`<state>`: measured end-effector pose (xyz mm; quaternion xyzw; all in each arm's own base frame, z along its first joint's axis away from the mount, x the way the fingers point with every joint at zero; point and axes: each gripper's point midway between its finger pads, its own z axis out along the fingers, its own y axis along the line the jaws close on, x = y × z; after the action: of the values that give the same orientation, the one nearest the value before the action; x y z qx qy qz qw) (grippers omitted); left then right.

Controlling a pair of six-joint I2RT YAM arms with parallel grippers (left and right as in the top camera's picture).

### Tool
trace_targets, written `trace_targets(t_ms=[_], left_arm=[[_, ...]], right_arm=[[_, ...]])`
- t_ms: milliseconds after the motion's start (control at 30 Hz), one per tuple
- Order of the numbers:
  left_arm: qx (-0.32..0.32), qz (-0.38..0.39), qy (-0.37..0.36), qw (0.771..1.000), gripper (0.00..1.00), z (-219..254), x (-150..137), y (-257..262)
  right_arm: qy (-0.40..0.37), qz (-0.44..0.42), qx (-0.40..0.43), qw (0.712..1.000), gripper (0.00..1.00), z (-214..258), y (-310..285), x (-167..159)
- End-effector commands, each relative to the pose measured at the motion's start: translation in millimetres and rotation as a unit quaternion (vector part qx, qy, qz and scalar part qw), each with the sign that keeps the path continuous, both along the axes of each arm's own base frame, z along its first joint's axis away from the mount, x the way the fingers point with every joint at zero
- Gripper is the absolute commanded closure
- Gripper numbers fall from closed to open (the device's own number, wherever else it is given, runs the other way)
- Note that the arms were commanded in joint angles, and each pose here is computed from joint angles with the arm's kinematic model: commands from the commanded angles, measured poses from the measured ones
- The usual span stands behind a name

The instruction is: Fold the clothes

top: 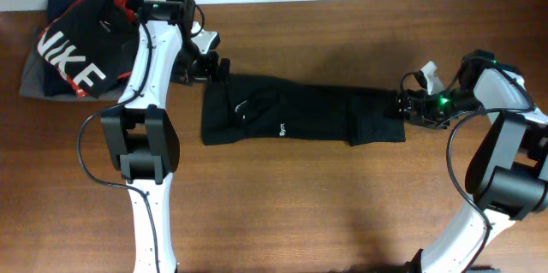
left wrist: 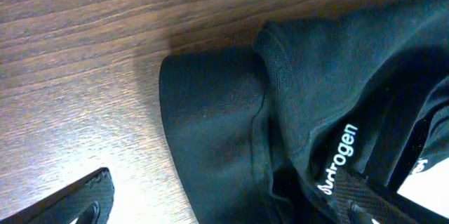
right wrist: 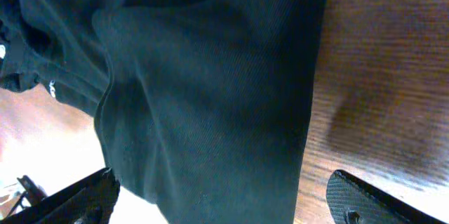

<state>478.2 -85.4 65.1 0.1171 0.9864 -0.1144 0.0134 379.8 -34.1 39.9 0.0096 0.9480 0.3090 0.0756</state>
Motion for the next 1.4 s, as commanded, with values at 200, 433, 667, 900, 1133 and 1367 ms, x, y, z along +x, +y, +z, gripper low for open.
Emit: trace_targets(t_ms=[200, 433, 667, 900, 1133, 1367], left_arm=[[-0.006, -0.007, 0.009, 1.0, 0.01, -6.2, -2.7, -3.2], [-0.006, -0.007, 0.009, 1.0, 0.01, -6.2, -2.6, -3.2], [-0.006, -0.007, 0.009, 1.0, 0.01, -6.2, -2.6, -3.2], [-0.006, -0.007, 0.009, 1.0, 0.01, -6.2, -2.6, -3.2], [-0.006, -0.008, 0.013, 1.0, 0.01, -6.2, -4.9, -2.9], [-0.006, -0.008, 0.008, 1.0, 0.01, -6.2, -2.4, -3.2]], right_arm=[[0.027, -0.002, 0.071, 0.997, 0.01, -27.3, 17.7, -3.0], [0.051, -0.003, 0.082, 0.995, 0.08, -37.1, 21.2, -9.6], [0.058, -0.008, 0.084, 0.995, 0.59, -36.9, 21.4, -11.0], [0.064, -0.038, 0.076, 0.994, 0.93, -32.2, 11.5, -1.5], [0.081, -0.098, 0.009, 0.992, 0.96, -4.3, -41.4, 8.5], [0.088, -0.119, -0.098, 0.984, 0.96, 43.3, -78.8, 8.8]])
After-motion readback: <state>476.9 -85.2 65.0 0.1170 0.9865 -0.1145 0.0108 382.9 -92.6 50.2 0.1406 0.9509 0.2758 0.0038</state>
